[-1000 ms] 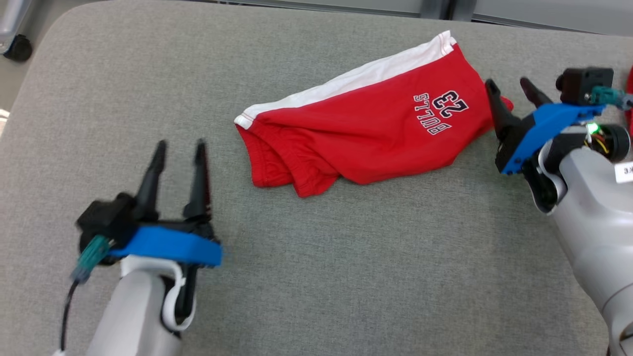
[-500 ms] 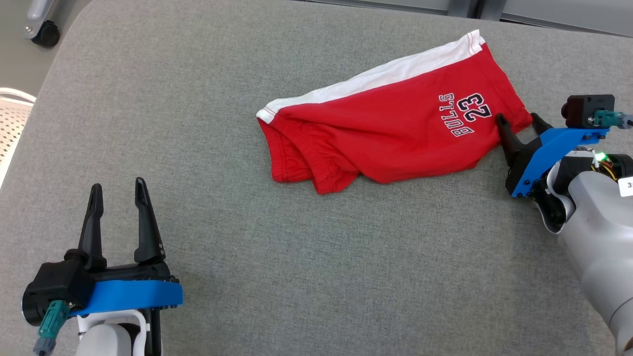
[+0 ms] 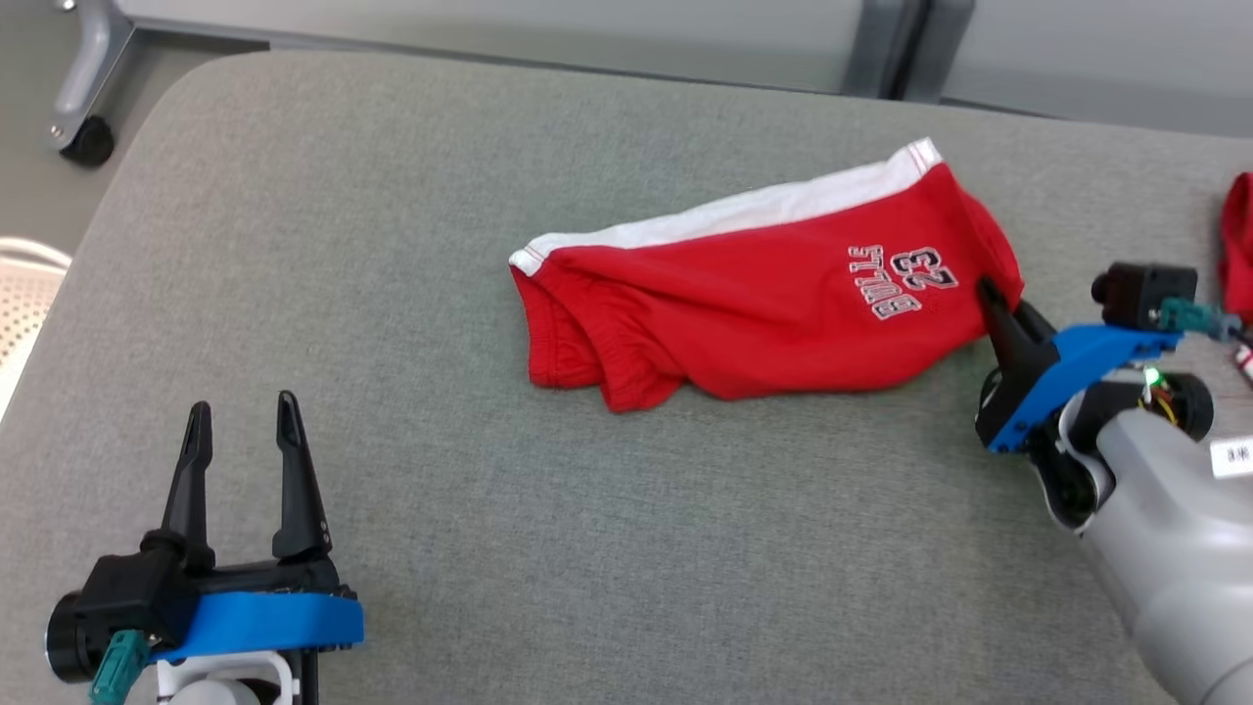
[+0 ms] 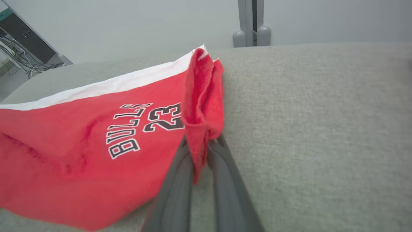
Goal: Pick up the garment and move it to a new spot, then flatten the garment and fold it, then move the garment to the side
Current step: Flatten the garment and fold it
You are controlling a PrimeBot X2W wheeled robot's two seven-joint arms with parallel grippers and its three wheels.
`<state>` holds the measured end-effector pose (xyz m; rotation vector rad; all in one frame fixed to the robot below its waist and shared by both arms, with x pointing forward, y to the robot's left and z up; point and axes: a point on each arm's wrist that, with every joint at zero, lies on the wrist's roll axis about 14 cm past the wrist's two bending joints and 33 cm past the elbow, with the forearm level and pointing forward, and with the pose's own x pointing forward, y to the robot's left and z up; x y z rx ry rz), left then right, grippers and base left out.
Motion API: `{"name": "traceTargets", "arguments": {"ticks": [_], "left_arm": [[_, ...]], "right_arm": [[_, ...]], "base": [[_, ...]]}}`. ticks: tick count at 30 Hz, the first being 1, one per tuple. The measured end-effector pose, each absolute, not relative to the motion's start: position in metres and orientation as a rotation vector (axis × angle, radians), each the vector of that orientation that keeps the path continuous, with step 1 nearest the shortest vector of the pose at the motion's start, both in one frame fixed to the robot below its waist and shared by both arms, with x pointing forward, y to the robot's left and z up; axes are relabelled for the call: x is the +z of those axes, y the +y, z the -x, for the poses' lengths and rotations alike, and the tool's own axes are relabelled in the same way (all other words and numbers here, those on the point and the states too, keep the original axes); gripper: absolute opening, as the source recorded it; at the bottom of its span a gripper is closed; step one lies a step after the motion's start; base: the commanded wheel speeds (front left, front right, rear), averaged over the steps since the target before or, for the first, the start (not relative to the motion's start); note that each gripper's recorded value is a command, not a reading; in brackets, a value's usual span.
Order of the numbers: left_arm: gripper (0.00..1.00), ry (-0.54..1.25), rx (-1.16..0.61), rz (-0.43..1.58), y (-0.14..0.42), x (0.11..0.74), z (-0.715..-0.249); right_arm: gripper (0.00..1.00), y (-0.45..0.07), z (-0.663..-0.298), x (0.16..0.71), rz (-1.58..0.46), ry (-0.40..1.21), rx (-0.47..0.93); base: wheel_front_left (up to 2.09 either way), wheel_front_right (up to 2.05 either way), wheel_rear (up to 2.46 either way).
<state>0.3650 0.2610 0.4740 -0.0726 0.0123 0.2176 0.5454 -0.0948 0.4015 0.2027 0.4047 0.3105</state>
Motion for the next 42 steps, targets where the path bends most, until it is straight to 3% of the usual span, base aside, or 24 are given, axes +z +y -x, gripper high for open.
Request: {"name": "traceTargets", "arguments": {"ticks": [14, 22, 31, 37, 42], "left_arm": [[1.0, -0.032, 0.132, 0.079, 0.234, 0.488, -0.366], [1.0, -0.032, 0.111, 0.074, 0.228, 0.488, -0.368], [1.0, -0.047, 0.112, 0.074, 0.229, 0.493, -0.363], [1.0, -0.047, 0.113, 0.079, 0.228, 0.493, -0.361], [1.0, -0.042, 0.134, 0.084, 0.234, 0.492, -0.358]], "right_arm": [[0.0, -0.18, -0.448, 0.375, -0.451, 0.431, 0.072], [0.0, -0.203, -0.443, 0.388, -0.468, 0.366, 0.019], [0.0, -0.165, -0.469, 0.441, -0.466, 0.208, 0.139], [0.0, -0.096, -0.486, 0.485, -0.488, 0.116, 0.321], [0.0, -0.033, -0.48, 0.503, -0.478, 0.1, 0.488]], "base": [[0.0, 0.0, 0.0], [0.0, 0.0, 0.0], [0.0, 0.0, 0.0], [0.0, 0.0, 0.0], [0.0, 0.0, 0.0]]}}
